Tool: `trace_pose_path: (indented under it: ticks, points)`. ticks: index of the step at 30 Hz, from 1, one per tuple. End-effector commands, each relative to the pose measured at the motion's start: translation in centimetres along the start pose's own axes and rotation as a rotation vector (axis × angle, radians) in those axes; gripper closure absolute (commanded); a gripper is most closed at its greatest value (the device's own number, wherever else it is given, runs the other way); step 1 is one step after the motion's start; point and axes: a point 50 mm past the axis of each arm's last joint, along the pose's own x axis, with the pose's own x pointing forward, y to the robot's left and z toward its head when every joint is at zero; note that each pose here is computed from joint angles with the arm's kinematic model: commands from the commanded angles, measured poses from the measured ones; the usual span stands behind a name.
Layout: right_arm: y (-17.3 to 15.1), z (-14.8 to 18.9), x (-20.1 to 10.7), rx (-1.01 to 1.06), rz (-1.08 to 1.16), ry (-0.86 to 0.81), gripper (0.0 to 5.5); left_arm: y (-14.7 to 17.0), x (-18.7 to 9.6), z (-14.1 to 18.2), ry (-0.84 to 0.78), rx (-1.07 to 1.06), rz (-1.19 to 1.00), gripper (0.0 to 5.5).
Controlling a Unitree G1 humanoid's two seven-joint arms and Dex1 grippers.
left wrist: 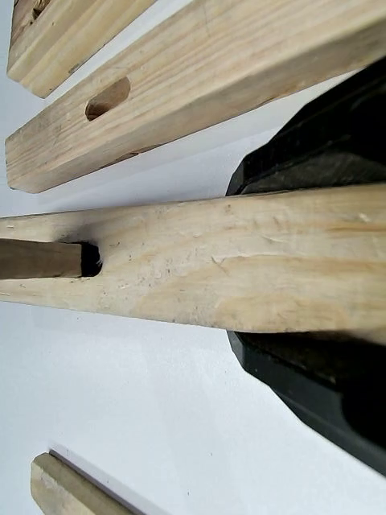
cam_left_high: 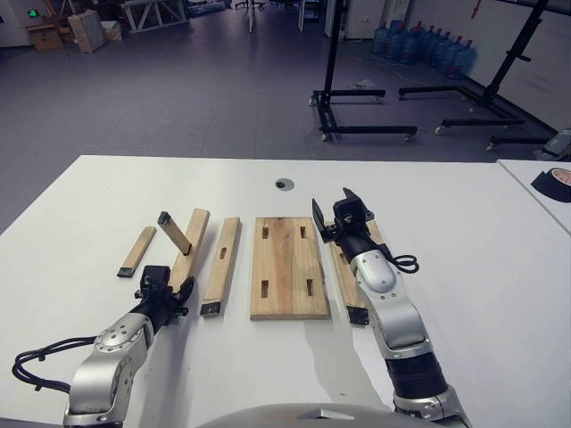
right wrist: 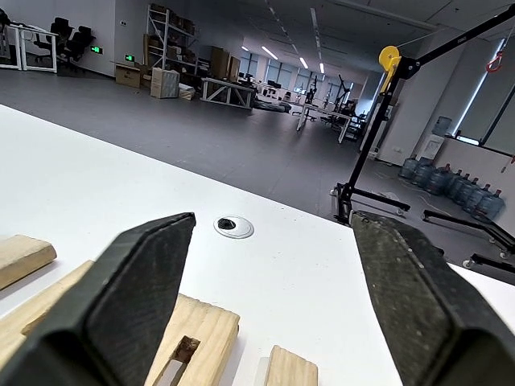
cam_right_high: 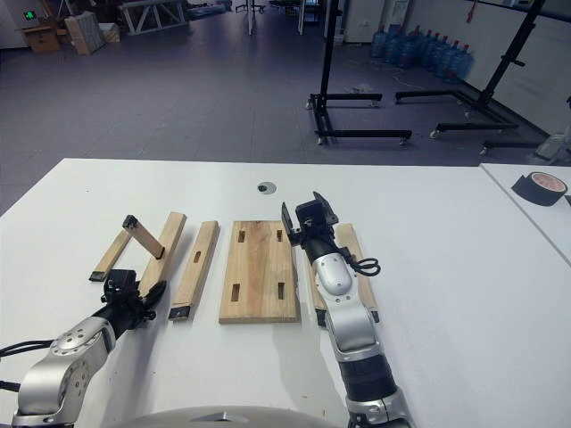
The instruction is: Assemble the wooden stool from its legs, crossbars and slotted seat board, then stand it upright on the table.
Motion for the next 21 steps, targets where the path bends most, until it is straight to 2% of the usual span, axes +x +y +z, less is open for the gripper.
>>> trace_pose_path:
  ticks: [1,5,8,10,15,18,21]
  points:
    - [0.0,0.0,0.0,-0.001,-0.005,0.003,1.94,0.1,0.3,0.7,-0.062,-0.005,0.026,3.48]
    - [-0.3,0.3,0.1,0.042,0.004,-0.010,1.94,-0.7,0.2,3.9,-0.260,-0.052,-0.048,3.48]
    - [-0.2,1.4,-0.1,0.234,0.130,-0.052,1.94,-1.5,-0.3,6.3,-0.392,-0.122,-0.204,3.48]
    - [-0.1,2.3,-0.7,0.409,0.281,-0.079,1.94,-1.8,-0.6,7.0,-0.423,-0.201,-0.345,3.48]
    - [-1.7,4.4,-3.4,0.960,0.673,-0.199,1.94,-4.2,-2.6,6.6,-0.352,-0.498,-0.818,3.48]
    - [-1.8,5.2,-3.8,1.141,0.796,-0.237,1.94,-5.8,-4.4,6.0,-0.260,-0.552,-1.077,3.48]
    - [-1.3,5.3,-3.9,1.225,0.860,-0.216,1.94,-6.3,-5.6,5.8,-0.196,-0.548,-1.228,3.48]
